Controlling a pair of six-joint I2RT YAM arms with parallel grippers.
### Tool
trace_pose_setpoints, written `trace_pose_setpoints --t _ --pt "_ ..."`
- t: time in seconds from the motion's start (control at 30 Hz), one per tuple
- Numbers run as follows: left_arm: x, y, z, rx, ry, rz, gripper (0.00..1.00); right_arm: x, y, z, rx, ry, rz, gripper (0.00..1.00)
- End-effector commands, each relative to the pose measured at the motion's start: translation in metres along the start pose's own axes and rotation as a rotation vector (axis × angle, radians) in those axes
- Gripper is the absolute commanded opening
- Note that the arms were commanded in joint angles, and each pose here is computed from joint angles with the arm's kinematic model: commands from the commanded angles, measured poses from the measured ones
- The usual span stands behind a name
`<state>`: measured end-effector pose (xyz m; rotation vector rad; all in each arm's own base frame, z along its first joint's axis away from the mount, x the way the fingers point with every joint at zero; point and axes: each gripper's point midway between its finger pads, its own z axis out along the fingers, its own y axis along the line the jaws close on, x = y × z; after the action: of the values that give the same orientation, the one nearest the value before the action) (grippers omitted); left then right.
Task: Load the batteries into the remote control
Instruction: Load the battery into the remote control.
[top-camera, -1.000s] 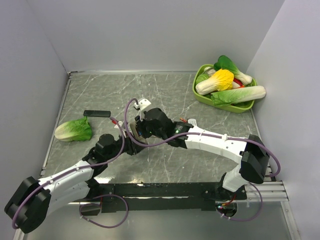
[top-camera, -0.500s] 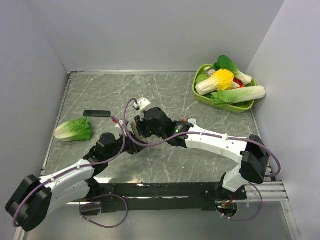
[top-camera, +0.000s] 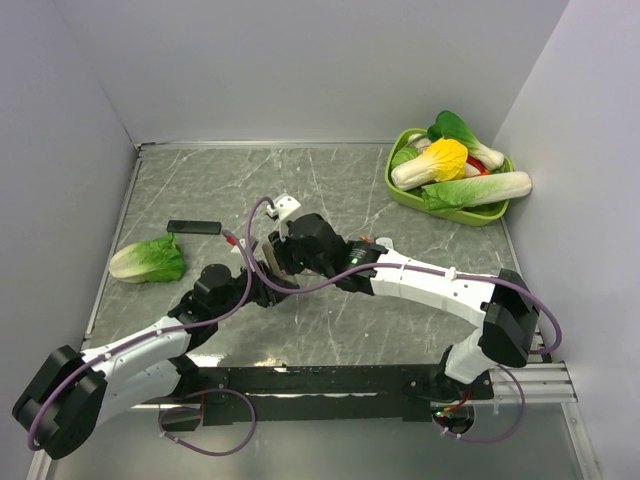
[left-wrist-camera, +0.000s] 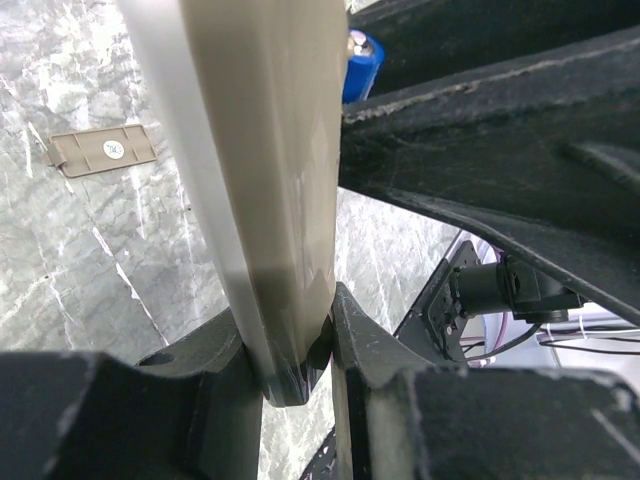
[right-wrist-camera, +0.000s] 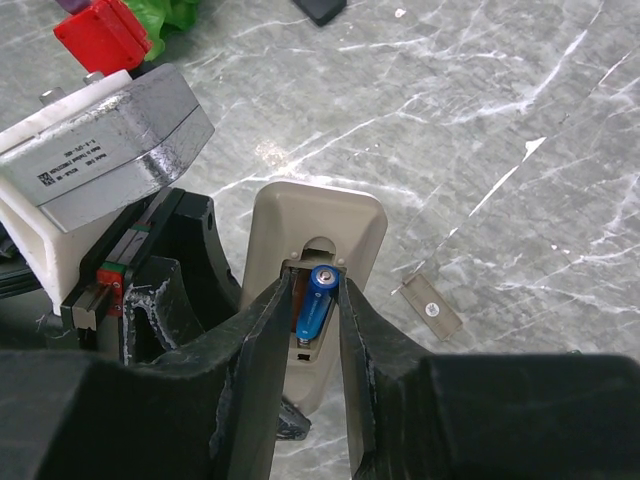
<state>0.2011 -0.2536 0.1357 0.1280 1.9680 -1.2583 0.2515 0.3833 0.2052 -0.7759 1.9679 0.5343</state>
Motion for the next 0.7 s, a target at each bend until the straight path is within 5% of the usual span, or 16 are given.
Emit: trace_pose_setpoints --t 0.0,0.67 --pt "-0.031 -0.044 0.003 0.148 -0.077 0.053 0.03 -0.023 -0.009 -0.003 0.035 -0.045 -0.002 0.35" --pt "-0.026 -0.036 0.008 0.124 -0.057 0.025 0.03 -0.042 -0.007 -0.02 0.001 -0.104 0.016 0.45"
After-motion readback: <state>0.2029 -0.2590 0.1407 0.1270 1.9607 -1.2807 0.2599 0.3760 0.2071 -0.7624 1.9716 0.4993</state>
